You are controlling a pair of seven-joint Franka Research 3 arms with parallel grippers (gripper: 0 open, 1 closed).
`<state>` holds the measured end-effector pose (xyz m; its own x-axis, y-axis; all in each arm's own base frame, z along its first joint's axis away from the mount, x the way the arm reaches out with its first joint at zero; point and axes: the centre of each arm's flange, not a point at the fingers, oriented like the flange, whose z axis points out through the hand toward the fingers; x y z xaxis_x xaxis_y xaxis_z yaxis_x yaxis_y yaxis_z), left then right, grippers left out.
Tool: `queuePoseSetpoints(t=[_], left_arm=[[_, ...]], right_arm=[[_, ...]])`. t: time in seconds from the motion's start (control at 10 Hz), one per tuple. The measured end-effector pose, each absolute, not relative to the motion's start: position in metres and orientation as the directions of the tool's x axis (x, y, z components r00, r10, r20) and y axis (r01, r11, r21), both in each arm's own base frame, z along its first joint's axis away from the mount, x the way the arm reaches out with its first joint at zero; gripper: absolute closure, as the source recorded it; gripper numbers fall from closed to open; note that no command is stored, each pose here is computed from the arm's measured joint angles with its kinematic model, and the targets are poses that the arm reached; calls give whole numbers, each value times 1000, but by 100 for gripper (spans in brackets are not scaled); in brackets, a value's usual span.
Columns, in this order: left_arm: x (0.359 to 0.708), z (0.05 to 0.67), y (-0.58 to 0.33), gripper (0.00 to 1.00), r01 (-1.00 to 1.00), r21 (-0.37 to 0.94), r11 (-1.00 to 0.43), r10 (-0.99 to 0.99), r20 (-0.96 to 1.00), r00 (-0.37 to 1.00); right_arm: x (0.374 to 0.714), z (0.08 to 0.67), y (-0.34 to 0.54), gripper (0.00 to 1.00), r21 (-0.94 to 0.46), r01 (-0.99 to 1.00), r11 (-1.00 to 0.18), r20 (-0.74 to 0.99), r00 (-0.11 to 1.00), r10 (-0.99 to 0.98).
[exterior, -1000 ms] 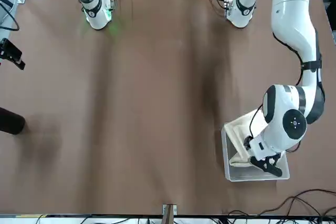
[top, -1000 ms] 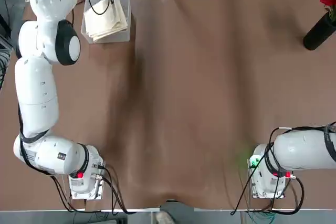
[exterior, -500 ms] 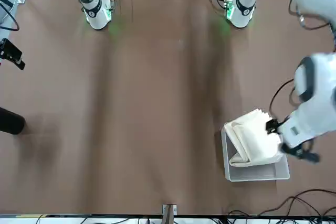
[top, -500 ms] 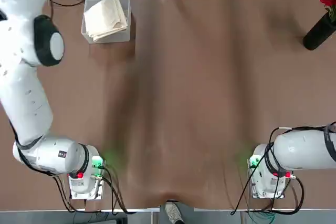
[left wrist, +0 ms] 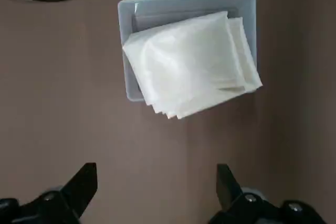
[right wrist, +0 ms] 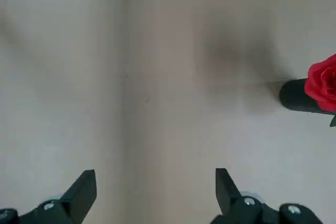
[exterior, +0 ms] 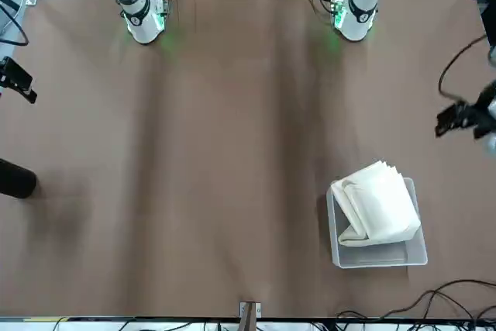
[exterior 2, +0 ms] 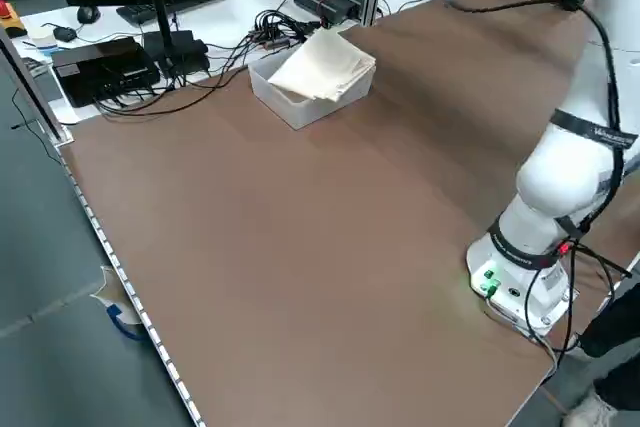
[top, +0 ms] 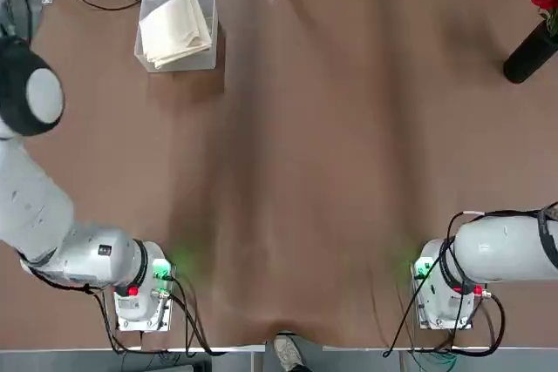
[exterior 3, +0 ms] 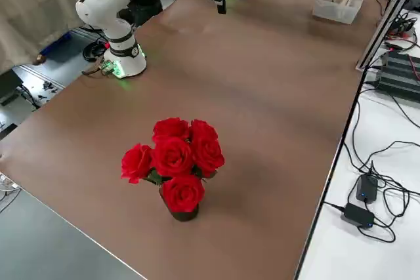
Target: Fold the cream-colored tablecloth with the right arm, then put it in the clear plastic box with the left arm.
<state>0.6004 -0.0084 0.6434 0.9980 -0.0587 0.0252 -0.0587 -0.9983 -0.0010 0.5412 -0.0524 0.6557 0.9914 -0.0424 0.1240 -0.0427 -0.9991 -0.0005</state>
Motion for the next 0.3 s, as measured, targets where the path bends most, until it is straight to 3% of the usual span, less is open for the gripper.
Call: queuePoseSetpoints(t=[0.3], left_arm=[[562,643,-15,0,-44,9,-999,-44,2,999]], right_arm=[[541,656,-51,0,0,-40,-999,123,992,-39]])
